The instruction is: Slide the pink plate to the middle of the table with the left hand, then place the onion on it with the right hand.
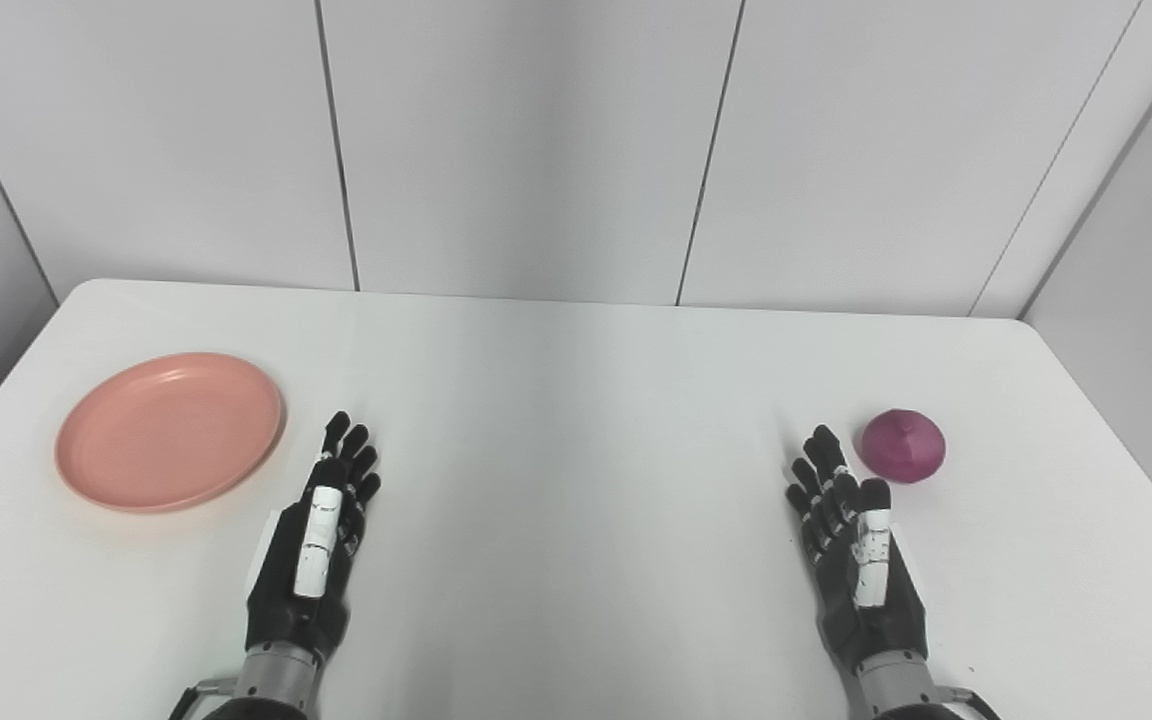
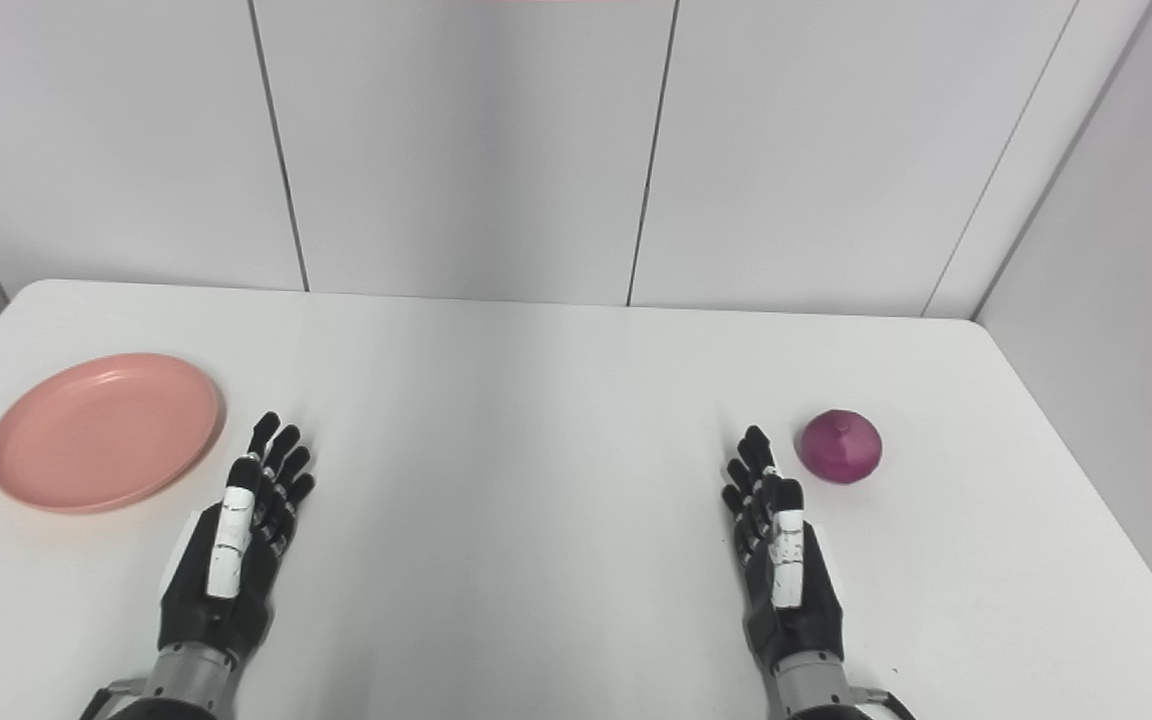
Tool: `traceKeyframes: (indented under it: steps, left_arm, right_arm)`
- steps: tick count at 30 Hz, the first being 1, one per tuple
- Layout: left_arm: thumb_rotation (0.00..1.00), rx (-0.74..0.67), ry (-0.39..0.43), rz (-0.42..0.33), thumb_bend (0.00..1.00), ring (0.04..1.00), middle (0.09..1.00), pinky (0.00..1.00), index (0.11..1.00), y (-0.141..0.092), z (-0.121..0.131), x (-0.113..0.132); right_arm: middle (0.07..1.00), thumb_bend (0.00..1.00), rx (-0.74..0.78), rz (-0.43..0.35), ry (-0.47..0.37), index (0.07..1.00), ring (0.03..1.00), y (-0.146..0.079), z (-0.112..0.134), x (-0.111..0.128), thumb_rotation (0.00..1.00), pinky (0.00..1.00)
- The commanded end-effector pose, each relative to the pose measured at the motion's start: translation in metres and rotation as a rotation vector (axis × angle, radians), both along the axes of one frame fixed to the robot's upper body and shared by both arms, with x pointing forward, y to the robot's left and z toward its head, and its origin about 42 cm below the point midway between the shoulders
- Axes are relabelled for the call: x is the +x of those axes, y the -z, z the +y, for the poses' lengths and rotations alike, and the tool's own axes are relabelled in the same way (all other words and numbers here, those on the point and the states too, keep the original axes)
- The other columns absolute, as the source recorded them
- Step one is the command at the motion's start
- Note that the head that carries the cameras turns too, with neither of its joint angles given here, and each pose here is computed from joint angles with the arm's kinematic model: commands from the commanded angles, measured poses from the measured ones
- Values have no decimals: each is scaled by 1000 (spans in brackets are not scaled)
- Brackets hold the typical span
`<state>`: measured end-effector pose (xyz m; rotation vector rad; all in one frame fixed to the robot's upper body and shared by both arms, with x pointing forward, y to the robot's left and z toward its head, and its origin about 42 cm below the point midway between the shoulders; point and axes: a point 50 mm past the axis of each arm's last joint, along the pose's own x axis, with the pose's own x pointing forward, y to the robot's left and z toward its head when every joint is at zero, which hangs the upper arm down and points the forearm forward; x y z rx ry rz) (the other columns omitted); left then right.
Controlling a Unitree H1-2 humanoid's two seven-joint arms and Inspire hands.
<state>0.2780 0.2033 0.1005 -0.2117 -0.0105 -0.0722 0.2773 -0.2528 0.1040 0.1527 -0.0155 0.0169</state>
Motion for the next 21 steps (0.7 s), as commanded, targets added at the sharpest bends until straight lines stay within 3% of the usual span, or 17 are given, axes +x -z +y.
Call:
traceKeyframes:
  steps: [1, 21]
  left_arm:
    - [890, 4, -3, 109, 831, 1000, 1000, 1000, 1000, 27, 7, -13]
    - [895, 12, -2, 119, 825, 1000, 1000, 1000, 1000, 30, 6, -11]
  right_arm:
    - [1000, 889, 32, 153, 2, 996, 1000, 37, 3, -21, 1000, 1000]
    - [1000, 885, 28, 157, -2, 995, 1000, 39, 4, -18, 1000, 1000]
